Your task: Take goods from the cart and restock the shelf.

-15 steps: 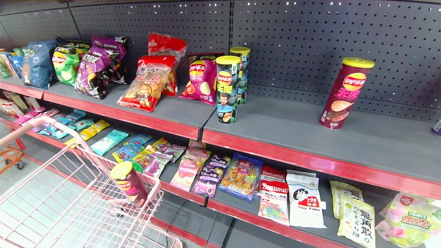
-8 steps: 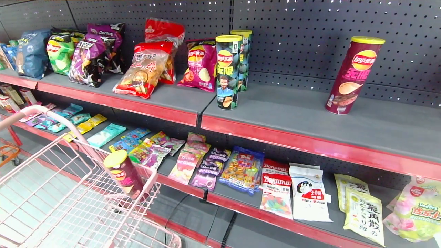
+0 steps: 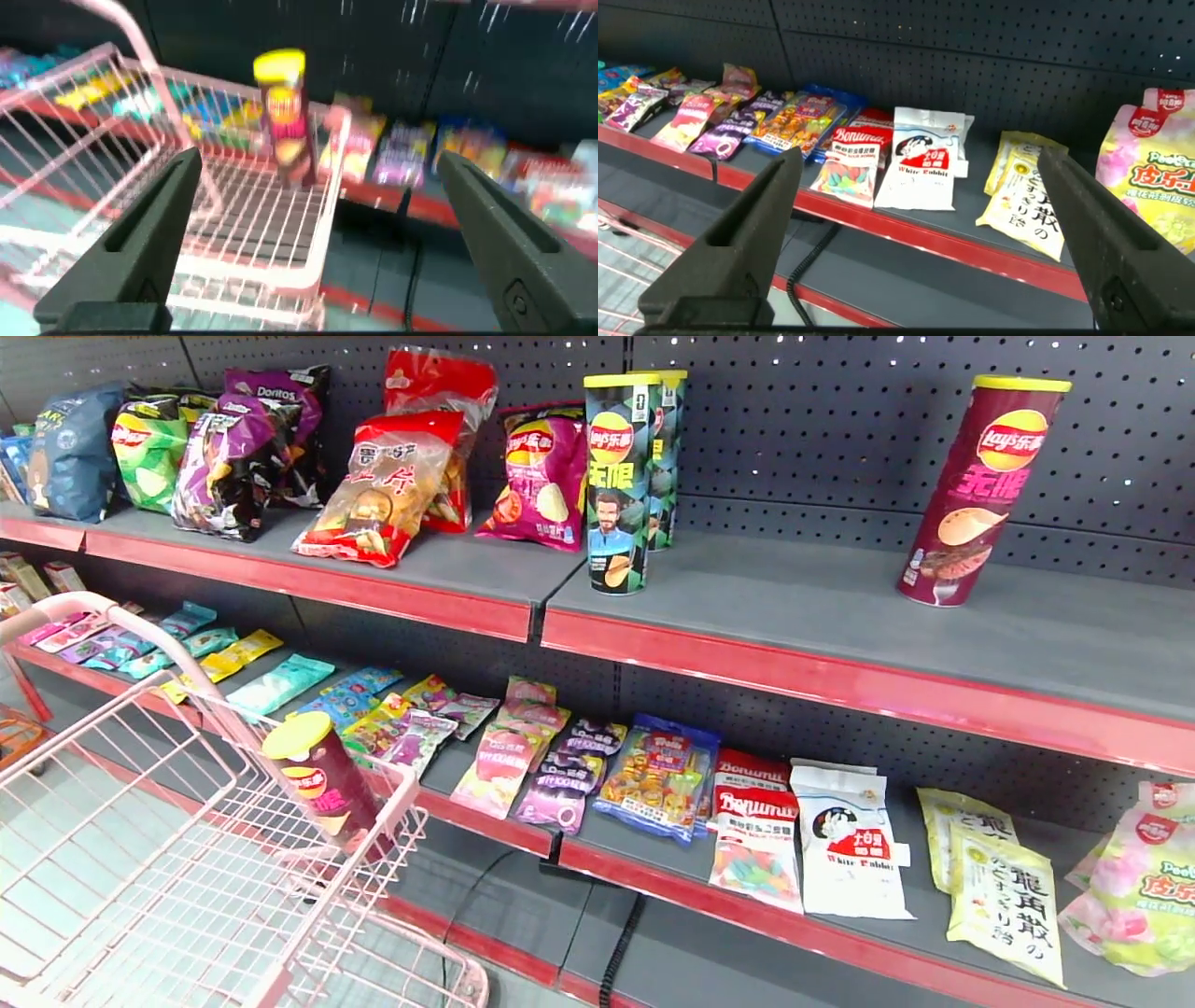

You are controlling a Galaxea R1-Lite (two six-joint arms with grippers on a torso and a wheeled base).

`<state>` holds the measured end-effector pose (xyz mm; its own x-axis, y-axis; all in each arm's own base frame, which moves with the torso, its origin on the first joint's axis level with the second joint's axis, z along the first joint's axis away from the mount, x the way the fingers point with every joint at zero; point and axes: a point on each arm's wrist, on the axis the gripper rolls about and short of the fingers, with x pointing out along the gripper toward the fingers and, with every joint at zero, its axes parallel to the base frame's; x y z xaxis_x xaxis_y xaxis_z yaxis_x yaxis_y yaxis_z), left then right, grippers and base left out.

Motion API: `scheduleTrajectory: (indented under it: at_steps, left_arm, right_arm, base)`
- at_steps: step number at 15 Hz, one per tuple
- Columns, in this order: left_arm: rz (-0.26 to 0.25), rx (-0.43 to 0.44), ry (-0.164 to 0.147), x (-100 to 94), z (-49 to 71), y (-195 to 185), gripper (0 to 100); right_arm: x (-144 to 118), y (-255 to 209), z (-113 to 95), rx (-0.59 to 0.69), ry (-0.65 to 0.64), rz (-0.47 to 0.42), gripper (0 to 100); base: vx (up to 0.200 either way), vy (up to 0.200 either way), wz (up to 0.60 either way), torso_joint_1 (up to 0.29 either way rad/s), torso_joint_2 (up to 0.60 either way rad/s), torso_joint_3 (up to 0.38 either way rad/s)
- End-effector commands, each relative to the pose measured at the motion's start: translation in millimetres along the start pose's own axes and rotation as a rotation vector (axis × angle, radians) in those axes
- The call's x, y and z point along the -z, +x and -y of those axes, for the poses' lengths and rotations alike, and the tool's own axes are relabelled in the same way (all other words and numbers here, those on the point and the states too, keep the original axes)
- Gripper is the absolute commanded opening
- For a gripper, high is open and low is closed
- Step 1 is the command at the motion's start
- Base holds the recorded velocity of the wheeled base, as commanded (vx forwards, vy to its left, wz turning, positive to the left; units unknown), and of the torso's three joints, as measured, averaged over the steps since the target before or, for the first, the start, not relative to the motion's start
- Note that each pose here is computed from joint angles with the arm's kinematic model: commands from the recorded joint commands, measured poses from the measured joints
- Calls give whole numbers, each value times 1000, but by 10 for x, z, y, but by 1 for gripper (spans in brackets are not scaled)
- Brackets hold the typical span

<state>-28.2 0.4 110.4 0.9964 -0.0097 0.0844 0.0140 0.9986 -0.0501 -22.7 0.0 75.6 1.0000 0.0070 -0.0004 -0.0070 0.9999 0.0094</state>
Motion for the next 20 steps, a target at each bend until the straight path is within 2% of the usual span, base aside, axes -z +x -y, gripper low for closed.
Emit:
scheduleTrajectory:
  at_steps: [1, 2, 3, 4, 5, 6, 7, 9, 11, 15, 18, 20]
  left_arm:
    - [-74, -159, -90, -1208, 29, 753, 100]
    - [-165, -168, -58, -1113, 25, 1001, 100]
    - [-264, -163, -55, -942, 24, 1261, 100]
    - [-324, -133, -74, -760, 24, 1542, 100]
    - [-341, -105, -94, -631, 26, 1686, 100]
    - [-372, -70, -102, -409, 23, 1895, 100]
    - [-395, -70, -102, -278, 15, 2005, 100]
    - [-462, -113, -97, 58, -76, 2254, 100]
    - [-472, -142, -103, 250, -162, 2435, 100]
    - [-497, -137, -111, 487, -218, 2611, 100]
    - [-476, -111, -120, 696, -262, 2768, 100]
    - [-462, -104, -116, 787, -292, 2839, 100]
  right_arm:
    - [-1, 1, 0, -1, -2, -1, 100]
    - [-1, 1, 0, -1, -2, -1, 100]
    - [-1, 1, 0, -1, -2, -1, 100]
    - [-1, 1, 0, -1, -2, -1, 100]
    - [-1, 1, 0, -1, -2, -1, 100]
    - [-1, 1, 0, -1, -3, -1, 100]
    - [-1, 1, 0, -1, -3, -1, 100]
    - [-1, 1, 0, -1, -3, -1, 100]
    - [-1, 1, 0, -1, 0, -1, 100]
    - [-1, 1, 0, -1, -3, -1, 100]
    - [-1, 1, 0, -1, -3, -1, 100]
    - [-1, 1, 0, -1, -3, -1, 100]
  base:
    - [0, 0, 0, 0, 0, 0]
    - [0, 0, 0, 0, 0, 0]
    - [0, 0, 0, 0, 0, 0]
    - [0, 0, 0, 0, 0, 0]
    - [0, 0, 0, 0, 0, 0]
    - [0, 0, 0, 0, 0, 0]
    - [0, 0, 0, 0, 0, 0]
    - [0, 0, 0, 0, 0, 0]
    - [0, 0, 0, 0, 0, 0]
    - [0, 0, 0, 0, 0, 0]
    - [0, 0, 0, 0, 0, 0]
    - [0, 0, 0, 0, 0, 0]
